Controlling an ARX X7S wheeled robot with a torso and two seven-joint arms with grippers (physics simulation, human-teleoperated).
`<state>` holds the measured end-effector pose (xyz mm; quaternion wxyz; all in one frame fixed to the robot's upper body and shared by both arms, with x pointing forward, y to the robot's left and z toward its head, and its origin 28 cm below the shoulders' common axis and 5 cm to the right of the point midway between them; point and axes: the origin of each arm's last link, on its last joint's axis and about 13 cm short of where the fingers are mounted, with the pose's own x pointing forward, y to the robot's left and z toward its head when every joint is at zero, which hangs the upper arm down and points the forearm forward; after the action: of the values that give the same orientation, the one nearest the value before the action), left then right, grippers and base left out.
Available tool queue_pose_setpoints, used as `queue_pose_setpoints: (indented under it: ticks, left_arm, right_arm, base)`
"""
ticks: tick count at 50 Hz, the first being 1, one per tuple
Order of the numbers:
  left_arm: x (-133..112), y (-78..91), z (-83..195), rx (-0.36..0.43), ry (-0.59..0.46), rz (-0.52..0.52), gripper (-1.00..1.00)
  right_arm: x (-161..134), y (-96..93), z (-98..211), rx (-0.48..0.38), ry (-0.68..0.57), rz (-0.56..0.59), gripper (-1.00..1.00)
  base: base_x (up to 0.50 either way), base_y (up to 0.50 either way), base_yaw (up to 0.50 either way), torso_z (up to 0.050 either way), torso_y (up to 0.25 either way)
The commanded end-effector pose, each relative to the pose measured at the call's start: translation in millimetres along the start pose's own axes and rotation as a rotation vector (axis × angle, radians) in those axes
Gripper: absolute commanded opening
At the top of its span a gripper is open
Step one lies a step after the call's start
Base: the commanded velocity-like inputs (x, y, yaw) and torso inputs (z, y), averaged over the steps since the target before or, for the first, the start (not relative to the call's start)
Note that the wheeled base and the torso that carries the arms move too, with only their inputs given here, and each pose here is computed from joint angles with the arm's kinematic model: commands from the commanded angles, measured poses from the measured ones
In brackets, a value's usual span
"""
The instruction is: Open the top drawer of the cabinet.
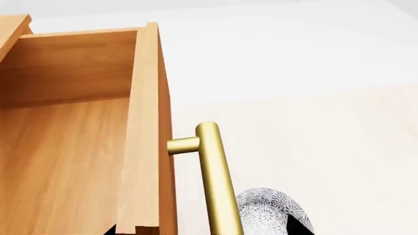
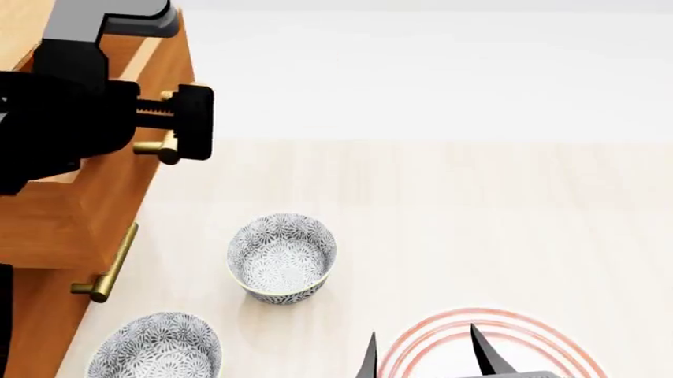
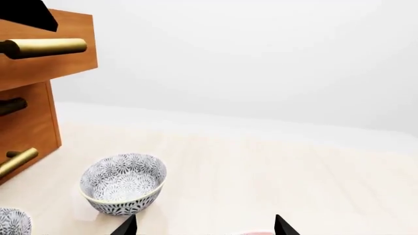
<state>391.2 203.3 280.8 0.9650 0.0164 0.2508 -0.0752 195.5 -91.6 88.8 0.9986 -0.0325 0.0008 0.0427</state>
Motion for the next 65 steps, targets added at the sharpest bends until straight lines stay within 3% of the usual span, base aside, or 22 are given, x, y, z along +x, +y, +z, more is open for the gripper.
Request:
queue_pose_setpoints:
  ticks: [1, 18, 38, 48, 65]
  left_arm:
    - [4.4, -32.3, -9.2, -0.021, 0.041, -0.195, 1.0]
    - [-11.3, -74.8, 1.7, 0.013, 0.032, -0.315, 1.0]
    - [-13.0, -132.4, -16.3, 0.068, 0.084, -0.479, 1.0]
    - [-9.5, -149.2, -23.5, 0.075, 0.11, -0.529, 1.0]
    - [-28.5, -166.0, -16.5, 0.092, 0.102, -0.588, 1.0]
  right_arm:
    - [0.3, 0.0, -2.5, 0.004, 0.005, 0.001, 1.0]
    - [-0.6, -2.6, -2.2, 0.005, 0.007, -0.006, 1.0]
    - [-2.3, -6.1, -6.4, 0.012, 0.015, -0.014, 1.0]
    - [-2.1, -9.7, -9.3, 0.018, 0.026, -0.025, 1.0]
    - [-4.2, -7.6, -8.6, 0.009, 0.036, -0.015, 1.0]
  base:
    - [0.0, 0.0, 0.0, 0.0, 0.0]
    - [0.0, 0.0, 0.0, 0.0, 0.004]
    - [0.0, 0.0, 0.01, 0.0, 0.006]
    - [0.0, 0.0, 0.0, 0.0, 0.001]
    - [0.0, 0.0, 0.0, 0.0, 0.0]
